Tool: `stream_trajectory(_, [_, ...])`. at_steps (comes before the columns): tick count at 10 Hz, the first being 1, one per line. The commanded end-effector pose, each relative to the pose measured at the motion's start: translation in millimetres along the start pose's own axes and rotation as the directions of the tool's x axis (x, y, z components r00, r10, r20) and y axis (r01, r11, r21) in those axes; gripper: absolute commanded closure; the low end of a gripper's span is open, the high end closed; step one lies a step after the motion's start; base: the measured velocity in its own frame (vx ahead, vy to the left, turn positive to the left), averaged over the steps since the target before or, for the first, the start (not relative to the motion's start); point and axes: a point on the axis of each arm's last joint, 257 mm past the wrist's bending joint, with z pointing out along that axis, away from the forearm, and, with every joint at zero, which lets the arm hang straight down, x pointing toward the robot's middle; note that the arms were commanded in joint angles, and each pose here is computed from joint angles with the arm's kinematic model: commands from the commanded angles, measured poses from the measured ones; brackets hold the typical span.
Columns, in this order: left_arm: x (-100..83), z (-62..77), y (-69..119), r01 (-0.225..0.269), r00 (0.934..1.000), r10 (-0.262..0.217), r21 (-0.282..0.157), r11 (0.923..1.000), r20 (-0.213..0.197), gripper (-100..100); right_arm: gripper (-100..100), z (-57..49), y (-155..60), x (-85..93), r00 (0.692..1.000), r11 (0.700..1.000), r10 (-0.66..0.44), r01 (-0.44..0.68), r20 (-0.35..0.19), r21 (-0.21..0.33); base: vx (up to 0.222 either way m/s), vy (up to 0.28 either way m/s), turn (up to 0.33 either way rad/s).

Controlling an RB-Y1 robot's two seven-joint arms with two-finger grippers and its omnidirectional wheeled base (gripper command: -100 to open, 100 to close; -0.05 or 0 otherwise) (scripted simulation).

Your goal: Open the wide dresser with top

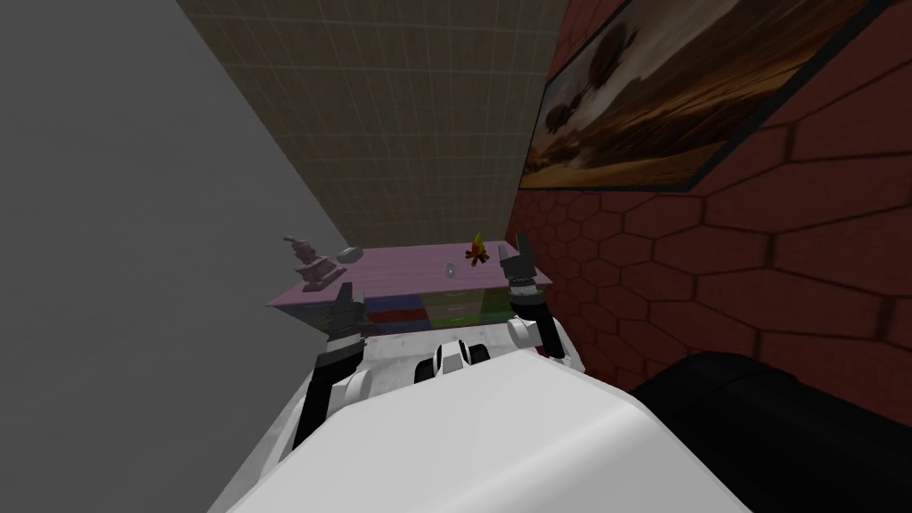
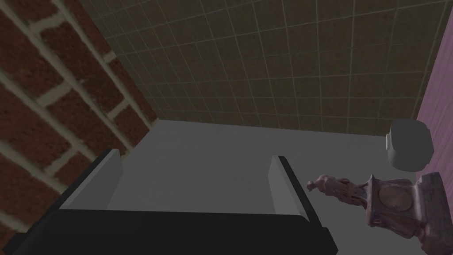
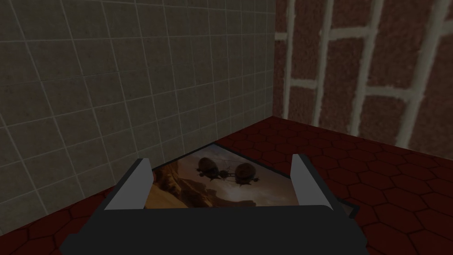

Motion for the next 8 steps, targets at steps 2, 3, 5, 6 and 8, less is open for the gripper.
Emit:
stream_trajectory(2, [6.8, -7.9, 26.4, -0.011, 0.9996, 0.010, -0.027, 0.9996, -0.026, -100, 0, 0.0, 0, 0.0, 1.000, 1.000, 0.000, 0.000, 0.000, 0.000, 0.025, -0.048, -0.008])
stream_trajectory(3, [9.8, -10.4, 34.7, -0.014, 0.9993, 0.013, -0.034, 0.9993, -0.035, -100, 0, 0.0, 0, 0.0, 1.000, 1.000, 0.000, 0.000, 0.000, 0.000, 0.040, -0.060, -0.019])
stream_trajectory(5, [15.6, -15.5, 50.3, -0.020, 0.9985, 0.018, -0.046, 0.9987, -0.052, -100, 0, 0.0, 0, 0.0, 1.000, 1.000, 0.000, 0.000, 0.000, 0.000, 0.050, -0.086, -0.016])
stream_trajectory(6, [16.3, -18.5, 57.4, -0.021, 0.9984, 0.018, -0.061, 0.9979, -0.054, -100, 0, 0.0, 0, 0.0, 1.000, 1.000, 0.000, 0.000, 0.000, 0.000, 0.035, -0.066, -0.002])
stream_trajectory(8, [22.4, -24.5, 73.1, -0.027, 0.9973, 0.021, -0.073, 0.9970, -0.071, -100, 0, 0.0, 0, 0.0, 1.000, 1.000, 0.000, 0.000, 0.000, 0.000, 0.040, -0.059, -0.016])
